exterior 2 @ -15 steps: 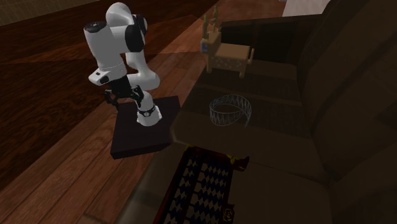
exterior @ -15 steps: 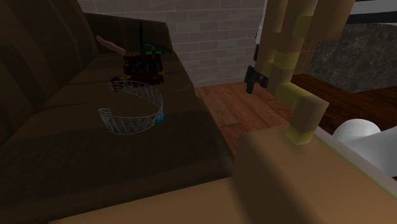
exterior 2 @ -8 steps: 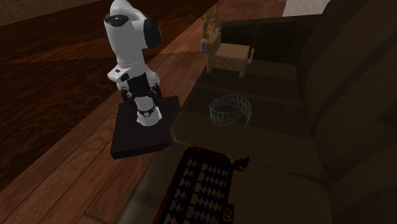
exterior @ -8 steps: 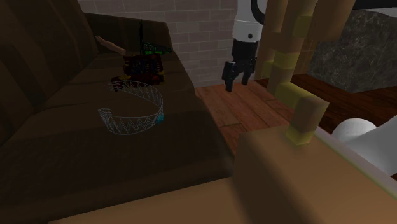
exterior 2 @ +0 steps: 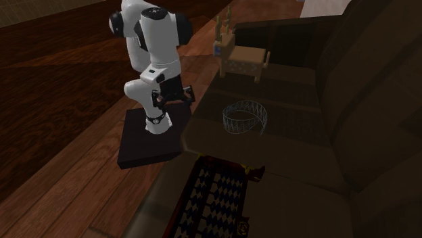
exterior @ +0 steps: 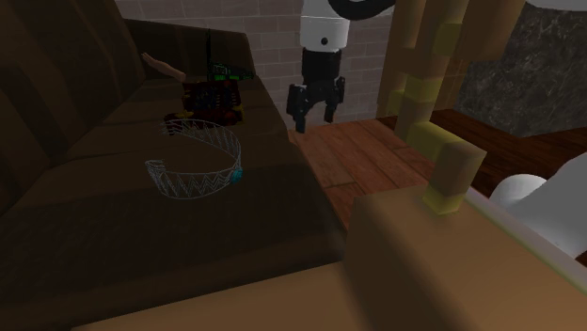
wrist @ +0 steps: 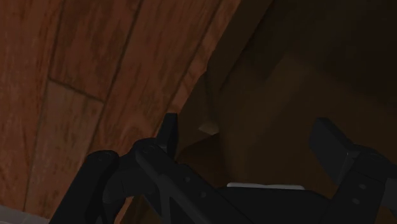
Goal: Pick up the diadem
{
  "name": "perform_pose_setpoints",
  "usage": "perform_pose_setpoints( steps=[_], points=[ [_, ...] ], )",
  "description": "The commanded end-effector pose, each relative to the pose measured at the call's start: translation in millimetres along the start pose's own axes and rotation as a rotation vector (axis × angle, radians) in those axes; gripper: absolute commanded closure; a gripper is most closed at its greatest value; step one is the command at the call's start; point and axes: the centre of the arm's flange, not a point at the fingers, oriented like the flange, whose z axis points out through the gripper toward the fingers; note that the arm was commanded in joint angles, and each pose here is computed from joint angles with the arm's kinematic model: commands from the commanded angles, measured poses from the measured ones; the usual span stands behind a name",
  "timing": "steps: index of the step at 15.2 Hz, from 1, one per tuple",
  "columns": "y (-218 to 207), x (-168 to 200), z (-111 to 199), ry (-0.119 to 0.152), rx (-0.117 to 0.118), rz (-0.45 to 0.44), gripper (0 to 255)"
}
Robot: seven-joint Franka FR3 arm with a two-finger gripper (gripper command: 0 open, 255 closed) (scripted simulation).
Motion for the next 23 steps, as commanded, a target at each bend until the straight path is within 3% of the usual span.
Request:
perform_pose_setpoints(
  steps=[1,13,23],
  points=[
    [-28.9,12.5,-3.5,-0.002,0.001,-0.003,0],
    [-174.9,69.8,-33.2,-0.013,-0.004,-0.025,0],
    [-175.3,68.8,6.4,-0.014,-0.004,-0.026,0]
  ],
)
